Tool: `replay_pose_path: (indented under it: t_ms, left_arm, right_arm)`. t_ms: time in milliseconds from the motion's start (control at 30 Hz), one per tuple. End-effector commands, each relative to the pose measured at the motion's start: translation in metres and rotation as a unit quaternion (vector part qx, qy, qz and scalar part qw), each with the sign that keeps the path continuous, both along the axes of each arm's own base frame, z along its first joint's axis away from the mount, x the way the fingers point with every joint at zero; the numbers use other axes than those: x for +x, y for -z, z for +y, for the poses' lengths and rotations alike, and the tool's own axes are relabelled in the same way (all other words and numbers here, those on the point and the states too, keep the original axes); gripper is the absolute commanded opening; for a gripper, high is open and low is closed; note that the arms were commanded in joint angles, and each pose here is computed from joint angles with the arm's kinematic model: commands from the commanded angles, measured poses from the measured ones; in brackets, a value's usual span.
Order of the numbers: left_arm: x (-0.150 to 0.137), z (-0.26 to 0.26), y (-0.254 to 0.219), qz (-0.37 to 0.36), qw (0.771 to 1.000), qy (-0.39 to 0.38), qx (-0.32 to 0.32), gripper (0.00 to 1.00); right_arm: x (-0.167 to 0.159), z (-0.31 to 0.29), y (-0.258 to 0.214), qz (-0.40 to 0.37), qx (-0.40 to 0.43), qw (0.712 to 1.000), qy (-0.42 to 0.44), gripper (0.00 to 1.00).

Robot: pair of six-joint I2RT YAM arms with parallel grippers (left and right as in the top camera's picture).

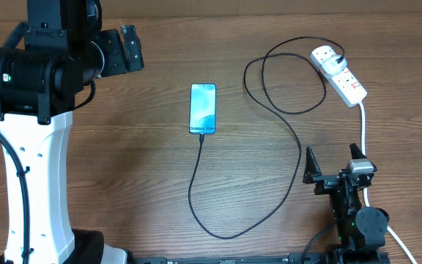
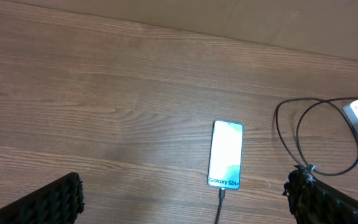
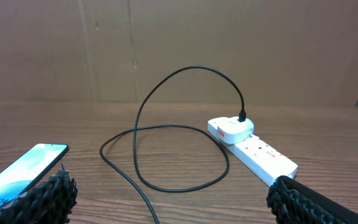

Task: Plug charger to phone and switch on socket

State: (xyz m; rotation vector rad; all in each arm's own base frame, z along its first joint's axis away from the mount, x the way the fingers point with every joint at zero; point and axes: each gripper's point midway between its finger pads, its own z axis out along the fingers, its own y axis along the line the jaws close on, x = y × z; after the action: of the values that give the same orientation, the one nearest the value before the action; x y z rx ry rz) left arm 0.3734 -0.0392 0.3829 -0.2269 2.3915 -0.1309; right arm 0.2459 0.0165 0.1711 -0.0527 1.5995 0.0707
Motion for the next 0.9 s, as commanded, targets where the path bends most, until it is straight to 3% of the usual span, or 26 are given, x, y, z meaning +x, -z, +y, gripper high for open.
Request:
replay_pose_path:
  t_ms: [0, 533, 867]
  left_arm:
    - [0.001, 0.000, 0.002, 0.003, 1.000, -0.008, -0.001, 1.00]
    - [0.001, 0.000, 0.002, 0.004, 1.000, -0.008, 0.000, 1.00]
    - [-0.023, 0.007, 0.017, 0.002, 1.000, -0.008, 0.012, 1.00]
  right_arm:
    - [0.000, 0.000, 0.001, -0.002, 0.003, 1.000, 0.002, 1.00]
    - [0.000, 0.000, 0.001, -0.002, 0.003, 1.000, 0.002, 1.00]
    - [0.000, 0.000, 0.001, -0.002, 0.003, 1.000, 0.002, 1.00]
